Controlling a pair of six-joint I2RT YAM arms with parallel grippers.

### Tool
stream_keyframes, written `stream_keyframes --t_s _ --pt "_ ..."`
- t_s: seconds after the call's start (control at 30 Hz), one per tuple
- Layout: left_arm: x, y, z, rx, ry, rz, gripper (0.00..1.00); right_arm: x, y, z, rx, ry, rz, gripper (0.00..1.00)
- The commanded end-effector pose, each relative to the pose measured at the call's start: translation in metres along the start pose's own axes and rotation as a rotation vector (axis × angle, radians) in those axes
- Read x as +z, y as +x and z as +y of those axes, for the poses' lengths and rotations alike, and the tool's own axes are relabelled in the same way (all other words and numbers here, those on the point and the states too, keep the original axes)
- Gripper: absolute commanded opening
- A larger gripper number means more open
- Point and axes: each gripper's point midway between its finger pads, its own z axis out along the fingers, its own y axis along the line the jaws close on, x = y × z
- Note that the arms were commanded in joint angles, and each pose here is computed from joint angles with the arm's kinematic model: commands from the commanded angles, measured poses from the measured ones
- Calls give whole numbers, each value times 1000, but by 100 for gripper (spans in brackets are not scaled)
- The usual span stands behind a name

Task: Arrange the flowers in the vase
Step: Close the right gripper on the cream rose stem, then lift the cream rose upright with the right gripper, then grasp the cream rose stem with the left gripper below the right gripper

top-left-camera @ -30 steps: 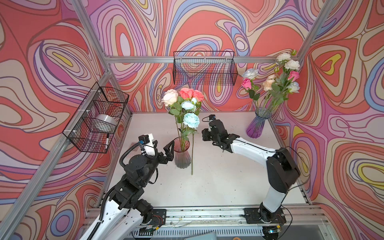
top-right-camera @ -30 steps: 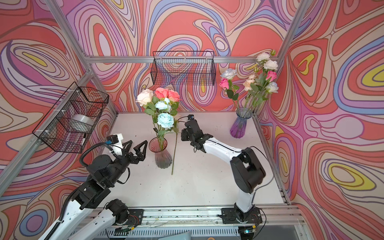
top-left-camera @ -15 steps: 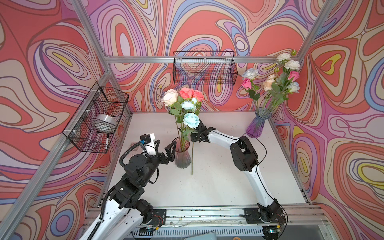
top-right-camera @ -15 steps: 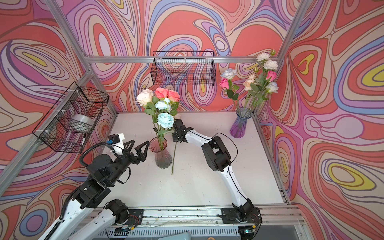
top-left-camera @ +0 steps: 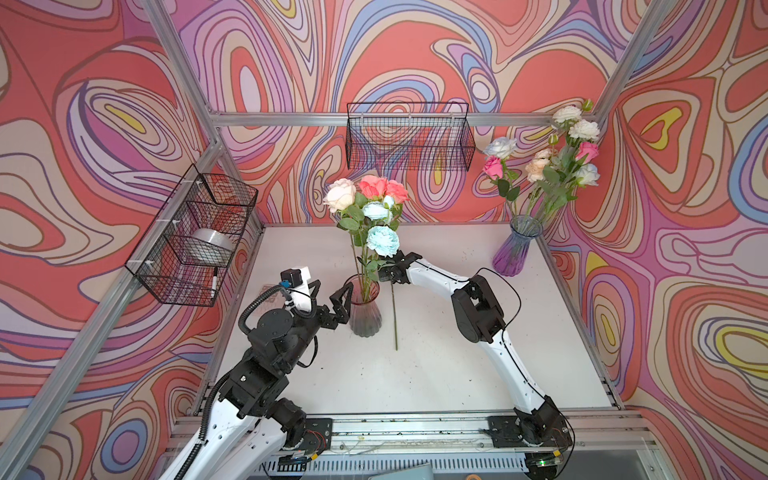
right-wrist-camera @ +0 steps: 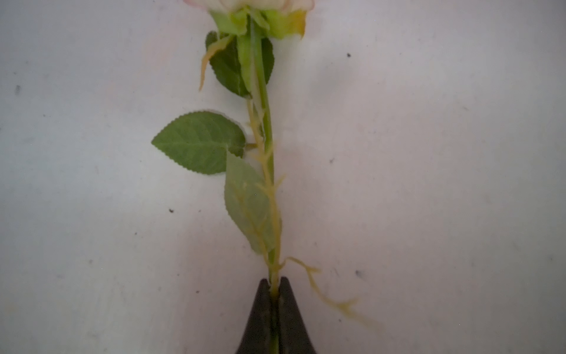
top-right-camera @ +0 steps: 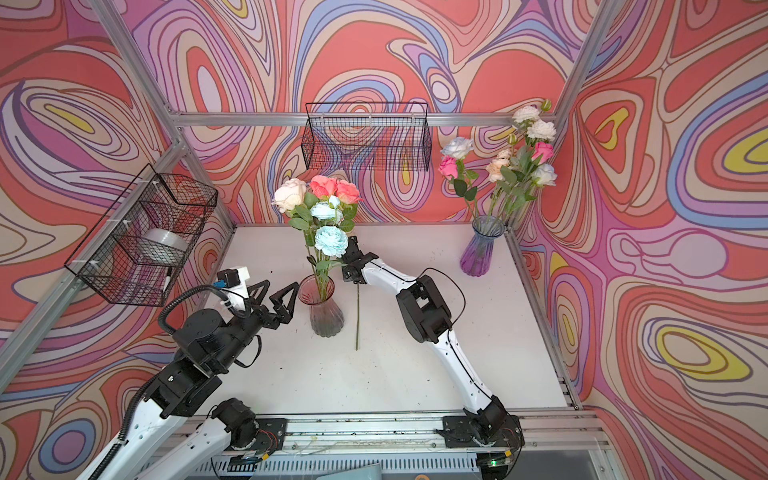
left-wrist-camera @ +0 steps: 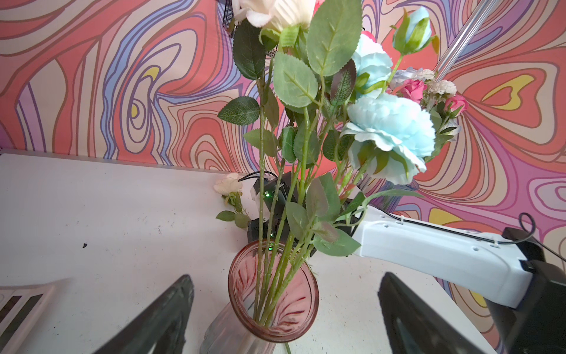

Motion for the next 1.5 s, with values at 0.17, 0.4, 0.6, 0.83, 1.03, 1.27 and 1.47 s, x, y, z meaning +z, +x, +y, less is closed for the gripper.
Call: stream_keyframes --t_s 0.17,0.4,0.6,0.83,1.03,1.27,1.47 --pt "-5 -16 -5 7 18 -53 95 -39 41 -61 71 20 90 0" --pt "-6 -16 -14 32 69 -48 95 -116 19 -79 194 -89 -114 0" --pt "-7 -13 -42 64 221 -10 92 -173 14 -97 250 -108 -242 0" --pt "-8 -2 -94 157 381 153 84 -254 12 -120 301 -152 -416 0" --pt "-2 50 -162 407 452 319 82 -336 10 -133 327 -267 -630 0" --pt "23 88 -222 361 570 473 72 -409 17 -133 324 -448 -798 0" --pt "52 104 -252 302 594 501 74 -443 27 -127 316 -581 -871 0"
